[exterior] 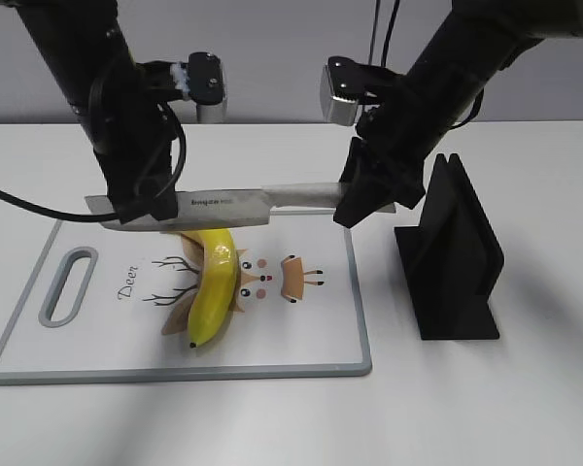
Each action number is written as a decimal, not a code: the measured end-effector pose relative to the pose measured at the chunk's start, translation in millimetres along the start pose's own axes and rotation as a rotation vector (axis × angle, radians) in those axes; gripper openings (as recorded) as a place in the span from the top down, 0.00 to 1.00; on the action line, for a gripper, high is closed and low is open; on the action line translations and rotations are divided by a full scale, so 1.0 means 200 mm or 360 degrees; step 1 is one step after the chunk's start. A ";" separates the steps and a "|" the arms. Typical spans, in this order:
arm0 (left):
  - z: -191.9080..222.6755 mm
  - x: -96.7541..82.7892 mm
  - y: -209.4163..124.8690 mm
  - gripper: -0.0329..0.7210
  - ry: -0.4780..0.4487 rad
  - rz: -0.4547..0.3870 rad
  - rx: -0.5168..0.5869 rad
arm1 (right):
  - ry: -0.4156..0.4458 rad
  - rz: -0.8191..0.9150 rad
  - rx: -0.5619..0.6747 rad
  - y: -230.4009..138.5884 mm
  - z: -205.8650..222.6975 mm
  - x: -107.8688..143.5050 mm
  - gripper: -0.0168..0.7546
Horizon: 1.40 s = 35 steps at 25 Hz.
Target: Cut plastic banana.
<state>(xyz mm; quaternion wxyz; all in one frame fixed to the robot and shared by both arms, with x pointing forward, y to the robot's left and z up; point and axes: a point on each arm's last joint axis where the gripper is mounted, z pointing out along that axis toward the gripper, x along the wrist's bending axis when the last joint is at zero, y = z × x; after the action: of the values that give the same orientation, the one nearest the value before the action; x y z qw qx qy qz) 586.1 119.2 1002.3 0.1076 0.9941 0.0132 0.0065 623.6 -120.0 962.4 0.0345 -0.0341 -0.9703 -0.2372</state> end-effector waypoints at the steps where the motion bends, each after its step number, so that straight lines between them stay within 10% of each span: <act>1: 0.03 0.01 0.00 0.98 -0.0021 -0.0009 0.0002 | -0.0002 0.0000 0.0015 -0.01 0.02 -0.01 0.76; 35: 0.47 0.11 -0.04 0.98 -0.0202 -0.0080 0.0092 | 0.0040 0.0041 0.0147 -0.16 0.29 -0.10 0.75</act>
<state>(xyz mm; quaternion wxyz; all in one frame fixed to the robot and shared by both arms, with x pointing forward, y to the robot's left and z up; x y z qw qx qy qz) 608.4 108.4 909.0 0.0795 0.9945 0.0316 -0.0598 638.2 -122.7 894.7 0.0511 -0.0421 -0.9791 -0.1922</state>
